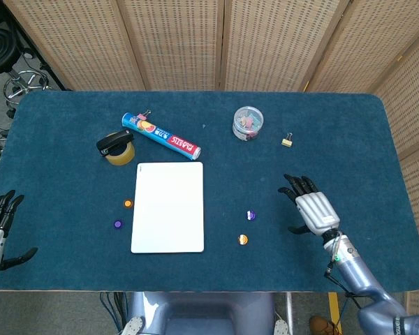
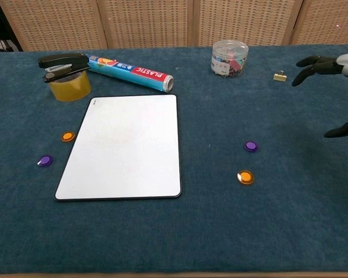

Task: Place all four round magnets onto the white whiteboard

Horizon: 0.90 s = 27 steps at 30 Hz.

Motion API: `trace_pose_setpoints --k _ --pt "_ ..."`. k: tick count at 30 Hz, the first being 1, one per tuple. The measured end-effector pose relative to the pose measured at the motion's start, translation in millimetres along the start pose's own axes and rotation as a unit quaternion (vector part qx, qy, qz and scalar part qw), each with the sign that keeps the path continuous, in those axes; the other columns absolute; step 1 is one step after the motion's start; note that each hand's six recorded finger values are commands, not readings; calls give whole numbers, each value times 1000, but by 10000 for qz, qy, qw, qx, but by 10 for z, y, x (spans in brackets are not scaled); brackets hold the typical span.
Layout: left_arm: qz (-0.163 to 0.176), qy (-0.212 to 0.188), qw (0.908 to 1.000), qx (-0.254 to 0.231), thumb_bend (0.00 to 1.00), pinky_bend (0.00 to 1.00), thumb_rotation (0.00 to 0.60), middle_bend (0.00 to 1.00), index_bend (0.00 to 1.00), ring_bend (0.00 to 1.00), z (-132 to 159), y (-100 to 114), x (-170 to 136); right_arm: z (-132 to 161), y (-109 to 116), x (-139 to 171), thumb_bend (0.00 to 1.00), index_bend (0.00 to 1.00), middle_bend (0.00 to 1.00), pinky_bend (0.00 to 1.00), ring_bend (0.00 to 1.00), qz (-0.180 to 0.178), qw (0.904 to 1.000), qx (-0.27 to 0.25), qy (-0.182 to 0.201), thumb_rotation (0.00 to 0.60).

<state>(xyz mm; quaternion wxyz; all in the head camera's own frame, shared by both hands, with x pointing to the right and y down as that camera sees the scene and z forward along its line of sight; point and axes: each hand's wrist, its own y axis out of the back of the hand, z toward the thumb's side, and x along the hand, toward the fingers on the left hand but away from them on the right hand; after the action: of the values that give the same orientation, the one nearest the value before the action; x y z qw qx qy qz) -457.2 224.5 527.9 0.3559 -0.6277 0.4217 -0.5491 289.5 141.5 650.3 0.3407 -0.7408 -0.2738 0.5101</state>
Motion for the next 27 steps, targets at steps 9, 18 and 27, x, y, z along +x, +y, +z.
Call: trace_pose_setpoints --k 9,18,27 --pt "-28 112 9999 3 0 0 600 0 0 0 -41 -13 46 140 -217 -268 257 230 0 0 0 274 9996 -51 87 600" --pt "-58 167 9998 39 0 0 600 0 0 0 -44 -35 77 364 -390 -456 257 304 0 0 0 478 9983 -143 289 600" --pt "-83 178 9998 49 0 0 600 0 0 0 -35 -51 86 508 -488 -592 257 330 0 0 0 657 9970 -180 378 600"
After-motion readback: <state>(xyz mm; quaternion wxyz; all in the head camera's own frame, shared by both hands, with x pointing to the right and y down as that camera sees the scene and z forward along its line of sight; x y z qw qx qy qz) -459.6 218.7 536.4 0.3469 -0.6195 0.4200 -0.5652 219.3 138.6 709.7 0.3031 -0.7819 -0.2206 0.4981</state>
